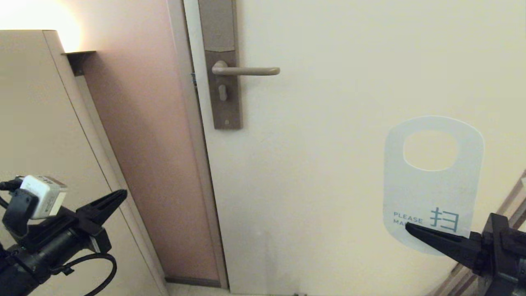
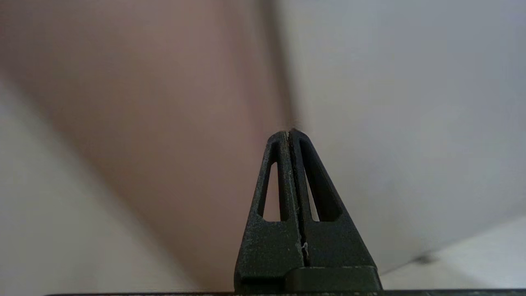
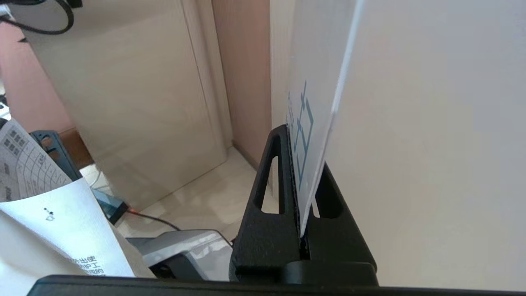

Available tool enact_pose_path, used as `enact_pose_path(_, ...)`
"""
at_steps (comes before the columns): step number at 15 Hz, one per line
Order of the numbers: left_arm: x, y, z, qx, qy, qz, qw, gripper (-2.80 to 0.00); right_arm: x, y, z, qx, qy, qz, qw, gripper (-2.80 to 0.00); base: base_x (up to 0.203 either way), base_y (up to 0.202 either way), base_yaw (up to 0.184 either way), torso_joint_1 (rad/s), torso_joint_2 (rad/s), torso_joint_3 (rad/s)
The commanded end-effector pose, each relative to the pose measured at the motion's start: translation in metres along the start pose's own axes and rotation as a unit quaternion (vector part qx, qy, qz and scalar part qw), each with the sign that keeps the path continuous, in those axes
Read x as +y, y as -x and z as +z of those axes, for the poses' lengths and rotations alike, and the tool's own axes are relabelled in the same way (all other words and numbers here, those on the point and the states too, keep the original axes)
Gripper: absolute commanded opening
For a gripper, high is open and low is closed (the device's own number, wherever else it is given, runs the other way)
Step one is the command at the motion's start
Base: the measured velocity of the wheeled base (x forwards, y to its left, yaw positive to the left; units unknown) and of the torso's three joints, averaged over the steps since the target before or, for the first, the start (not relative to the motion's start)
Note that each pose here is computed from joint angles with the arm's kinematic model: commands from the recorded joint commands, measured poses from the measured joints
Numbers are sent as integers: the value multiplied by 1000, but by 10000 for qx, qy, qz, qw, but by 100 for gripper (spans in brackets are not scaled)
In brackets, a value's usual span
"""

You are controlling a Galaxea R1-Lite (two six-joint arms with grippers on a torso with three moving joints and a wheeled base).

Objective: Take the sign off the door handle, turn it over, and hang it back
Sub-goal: Hang the sign back with the other side facing out

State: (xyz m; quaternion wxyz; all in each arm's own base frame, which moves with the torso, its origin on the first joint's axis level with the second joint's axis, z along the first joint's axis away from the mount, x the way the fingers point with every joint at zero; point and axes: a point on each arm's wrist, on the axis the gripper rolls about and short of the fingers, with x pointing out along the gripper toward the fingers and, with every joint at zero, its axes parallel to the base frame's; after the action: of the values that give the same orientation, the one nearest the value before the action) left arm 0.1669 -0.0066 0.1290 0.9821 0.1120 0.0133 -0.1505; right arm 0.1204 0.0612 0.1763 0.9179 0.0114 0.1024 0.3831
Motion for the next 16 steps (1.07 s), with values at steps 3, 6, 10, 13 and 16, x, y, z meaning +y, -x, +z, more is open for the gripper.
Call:
enact_pose_path(3,-3,32,13,-207,-157,432,9987,-280,2,4,2,-105,42,18,9999,-280,0,0,0,0,0,0)
enact_pose_path(6,-12,66,18,-245,-140,553,9981,-280,2,5,2,-133,46,18,9999,-280,0,0,0,0,0,0)
enact_pose_path(10,-30,113,5,103,55,794,9968,-280,3,7,3,-169,60,19,9998,-280,0,0,0,0,0,0)
enact_pose_path(13,-42,138,-12,423,150,966,9943,-280,3,8,3,-189,68,20,9998,-280,0,0,0,0,0,0)
enact_pose_path(16,-52,160,-29,502,160,1167,9918,-280,3,8,4,-212,77,21,9997,-280,0,0,0,0,0,0)
